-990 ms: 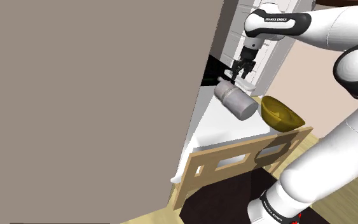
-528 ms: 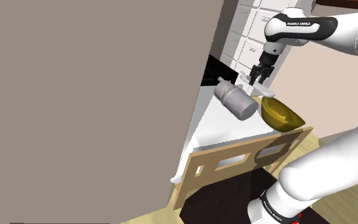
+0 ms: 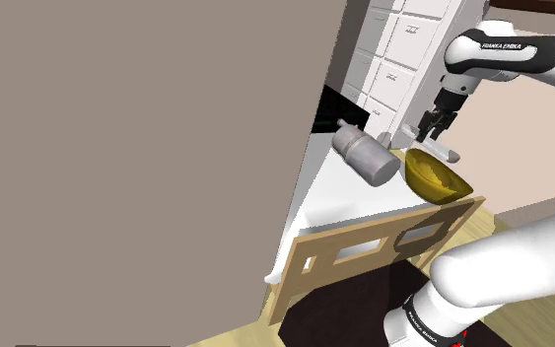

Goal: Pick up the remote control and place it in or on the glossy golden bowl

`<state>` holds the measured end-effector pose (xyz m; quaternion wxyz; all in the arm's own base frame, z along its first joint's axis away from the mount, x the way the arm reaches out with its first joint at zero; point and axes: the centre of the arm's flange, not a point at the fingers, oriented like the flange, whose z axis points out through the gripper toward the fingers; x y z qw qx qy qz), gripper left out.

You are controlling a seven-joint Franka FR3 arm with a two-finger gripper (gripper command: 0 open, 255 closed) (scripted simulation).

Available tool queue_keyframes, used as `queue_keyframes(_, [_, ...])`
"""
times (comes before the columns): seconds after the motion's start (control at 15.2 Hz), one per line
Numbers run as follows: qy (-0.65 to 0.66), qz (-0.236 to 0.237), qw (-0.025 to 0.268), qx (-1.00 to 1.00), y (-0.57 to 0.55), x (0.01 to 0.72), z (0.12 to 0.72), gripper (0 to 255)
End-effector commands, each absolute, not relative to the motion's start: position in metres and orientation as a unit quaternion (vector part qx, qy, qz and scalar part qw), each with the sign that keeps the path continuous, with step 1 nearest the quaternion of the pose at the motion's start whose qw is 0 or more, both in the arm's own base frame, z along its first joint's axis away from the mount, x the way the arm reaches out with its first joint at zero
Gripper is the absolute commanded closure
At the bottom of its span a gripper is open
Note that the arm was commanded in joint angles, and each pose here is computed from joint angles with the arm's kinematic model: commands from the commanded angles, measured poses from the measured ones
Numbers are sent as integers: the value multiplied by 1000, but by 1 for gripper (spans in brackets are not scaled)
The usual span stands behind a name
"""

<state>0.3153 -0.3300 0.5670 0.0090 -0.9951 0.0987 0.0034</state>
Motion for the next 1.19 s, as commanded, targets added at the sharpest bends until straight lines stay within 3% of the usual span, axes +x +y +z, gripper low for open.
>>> queue_keyframes(0.0, [98, 3, 9, -995, -343, 290, 570, 255])
queue_keyframes(0.33, [98, 3, 9, -995, -373, 234, 571, 255])
queue_keyframes(1.12, [98, 3, 9, -995, -373, 234, 508, 255])
